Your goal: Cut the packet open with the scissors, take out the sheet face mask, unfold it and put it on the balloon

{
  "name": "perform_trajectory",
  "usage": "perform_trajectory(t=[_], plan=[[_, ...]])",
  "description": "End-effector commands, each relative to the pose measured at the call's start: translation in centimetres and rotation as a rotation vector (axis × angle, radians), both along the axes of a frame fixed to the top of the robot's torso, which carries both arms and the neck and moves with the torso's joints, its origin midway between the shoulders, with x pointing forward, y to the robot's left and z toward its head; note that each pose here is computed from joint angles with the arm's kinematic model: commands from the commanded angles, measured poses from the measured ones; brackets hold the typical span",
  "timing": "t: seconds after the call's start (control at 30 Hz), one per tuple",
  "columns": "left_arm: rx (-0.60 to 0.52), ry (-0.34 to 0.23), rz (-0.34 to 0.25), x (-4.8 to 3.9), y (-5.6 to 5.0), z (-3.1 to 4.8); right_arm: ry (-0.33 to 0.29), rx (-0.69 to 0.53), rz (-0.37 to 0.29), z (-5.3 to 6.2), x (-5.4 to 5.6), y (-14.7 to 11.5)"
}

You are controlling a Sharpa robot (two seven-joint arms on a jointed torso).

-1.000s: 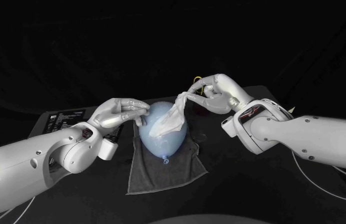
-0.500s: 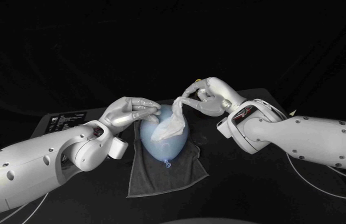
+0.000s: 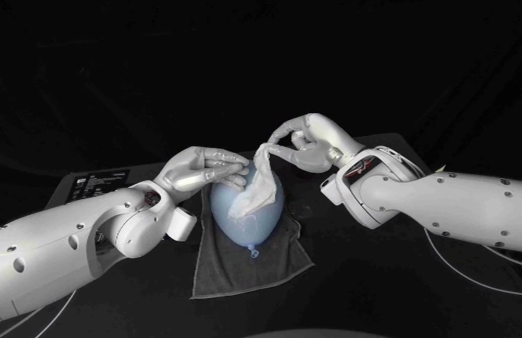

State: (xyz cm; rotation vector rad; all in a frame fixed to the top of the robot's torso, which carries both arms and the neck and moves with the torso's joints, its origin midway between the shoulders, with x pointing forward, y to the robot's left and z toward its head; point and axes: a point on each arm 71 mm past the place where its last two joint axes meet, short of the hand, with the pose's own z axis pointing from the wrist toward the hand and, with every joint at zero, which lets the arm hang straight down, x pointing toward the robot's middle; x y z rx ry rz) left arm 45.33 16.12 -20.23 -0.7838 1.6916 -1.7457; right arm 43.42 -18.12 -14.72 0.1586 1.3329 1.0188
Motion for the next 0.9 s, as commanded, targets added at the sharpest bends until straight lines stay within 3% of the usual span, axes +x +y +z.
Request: perform_trajectory(t=[0.03,0.3,0.9], plan=[[0.002,-0.009,-0.04,-0.24,-0.6,0.16,-0.017,0.011,-0.009,0.3,0.3,0.2],[-0.014,0.015,-0.049,-0.15,-1.5,0.09,-0.016,0.02,-0.003,0.5,0.8,1.1],[-0.047,0.053,0.058,0.39,-2.2,0.07,-0.005,0.026,0.018,0.5,1.0,2.4]])
